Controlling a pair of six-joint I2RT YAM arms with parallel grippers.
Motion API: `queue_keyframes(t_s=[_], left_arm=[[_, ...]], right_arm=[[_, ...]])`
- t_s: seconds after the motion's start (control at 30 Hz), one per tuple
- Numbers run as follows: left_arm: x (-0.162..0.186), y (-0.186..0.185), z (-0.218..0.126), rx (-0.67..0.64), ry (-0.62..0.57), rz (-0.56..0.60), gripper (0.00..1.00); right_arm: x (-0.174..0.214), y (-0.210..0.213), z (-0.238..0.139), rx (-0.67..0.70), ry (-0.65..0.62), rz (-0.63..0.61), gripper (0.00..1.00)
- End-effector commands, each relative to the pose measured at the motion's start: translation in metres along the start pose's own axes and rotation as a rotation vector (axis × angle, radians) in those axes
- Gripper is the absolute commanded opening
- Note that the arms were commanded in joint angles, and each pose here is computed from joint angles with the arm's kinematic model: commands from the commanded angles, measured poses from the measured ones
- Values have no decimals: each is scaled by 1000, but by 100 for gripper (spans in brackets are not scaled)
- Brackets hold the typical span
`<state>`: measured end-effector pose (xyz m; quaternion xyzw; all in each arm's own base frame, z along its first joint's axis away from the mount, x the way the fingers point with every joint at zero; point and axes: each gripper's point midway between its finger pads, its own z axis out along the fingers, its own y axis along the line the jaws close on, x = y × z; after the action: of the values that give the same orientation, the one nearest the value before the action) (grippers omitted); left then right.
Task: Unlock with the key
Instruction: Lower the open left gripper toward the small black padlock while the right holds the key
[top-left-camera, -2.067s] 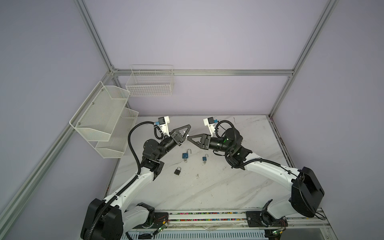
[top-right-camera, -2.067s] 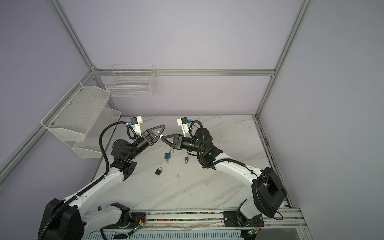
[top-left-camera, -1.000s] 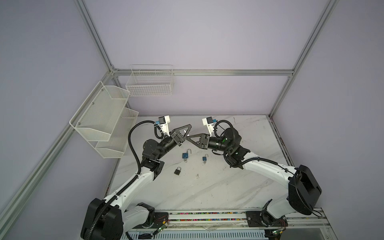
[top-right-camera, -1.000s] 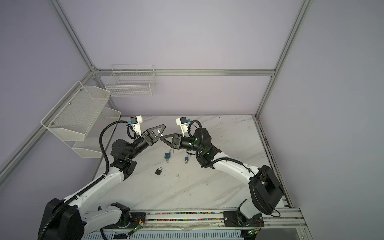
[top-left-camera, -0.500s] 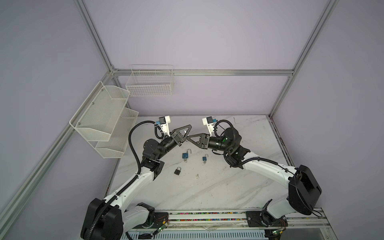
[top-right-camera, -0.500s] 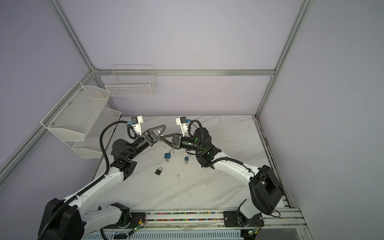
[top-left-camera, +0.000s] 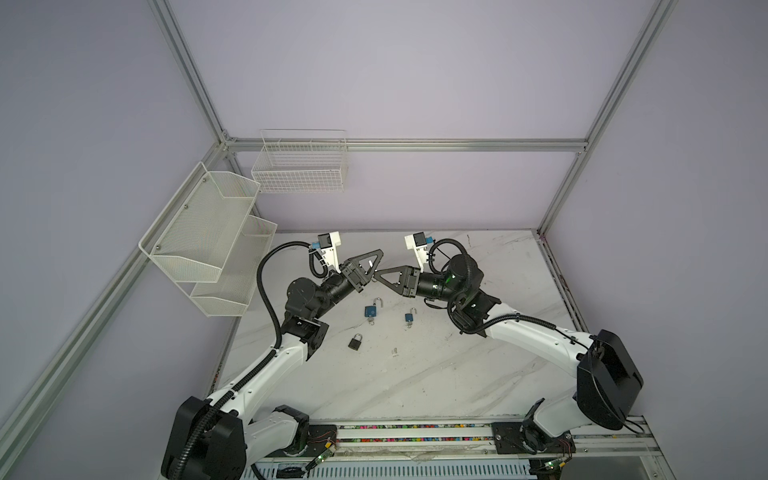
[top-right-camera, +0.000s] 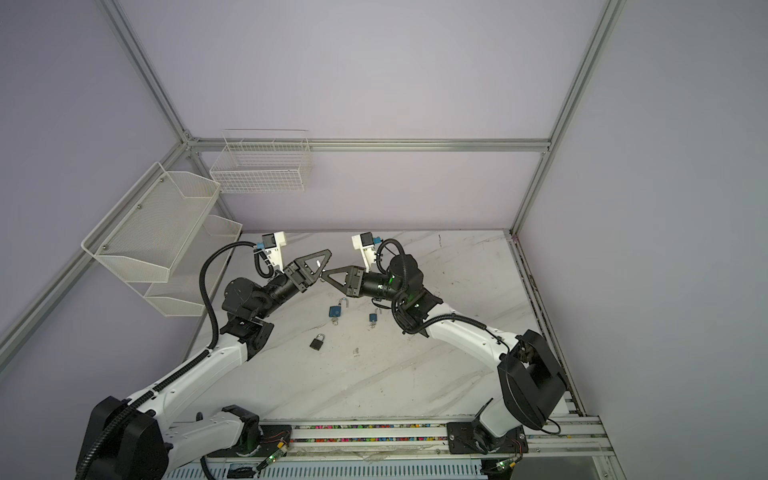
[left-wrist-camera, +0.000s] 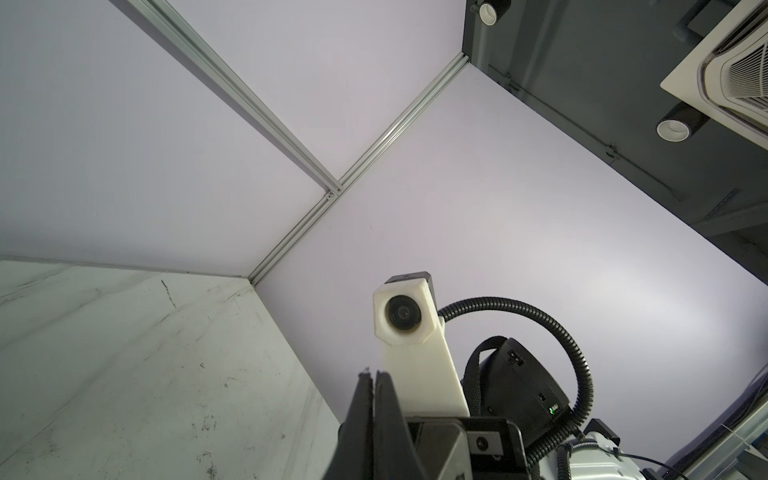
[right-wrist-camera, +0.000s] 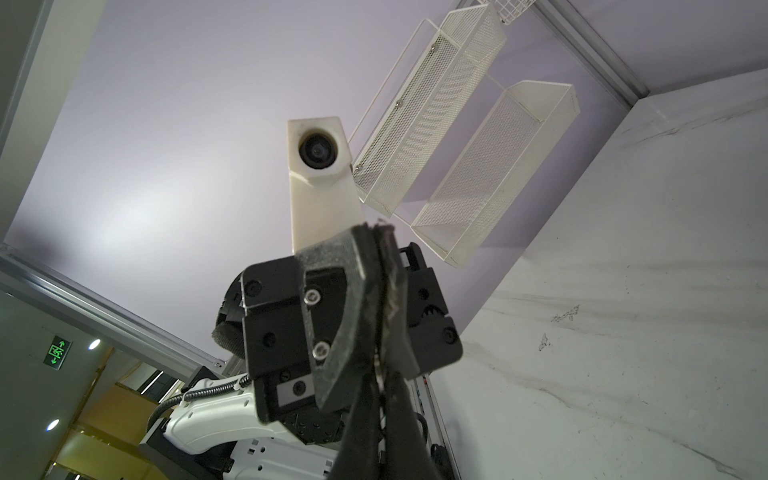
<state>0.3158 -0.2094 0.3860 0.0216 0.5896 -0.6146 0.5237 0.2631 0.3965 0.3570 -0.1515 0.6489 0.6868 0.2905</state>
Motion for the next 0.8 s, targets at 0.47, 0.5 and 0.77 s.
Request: queue_keyframes(t_s=[0.47, 0.5, 0.77], left_arm=[[-35, -43, 0, 24, -71, 125, 37], [-35, -42, -2, 10, -72, 131, 43], [-20, 9, -34, -337, 10, 179, 59]], right_arm=[[-3, 2, -8, 34, -3, 14, 0], [-1, 0, -11, 46, 0, 15, 0], [16, -35, -40, 212, 16, 57, 0]])
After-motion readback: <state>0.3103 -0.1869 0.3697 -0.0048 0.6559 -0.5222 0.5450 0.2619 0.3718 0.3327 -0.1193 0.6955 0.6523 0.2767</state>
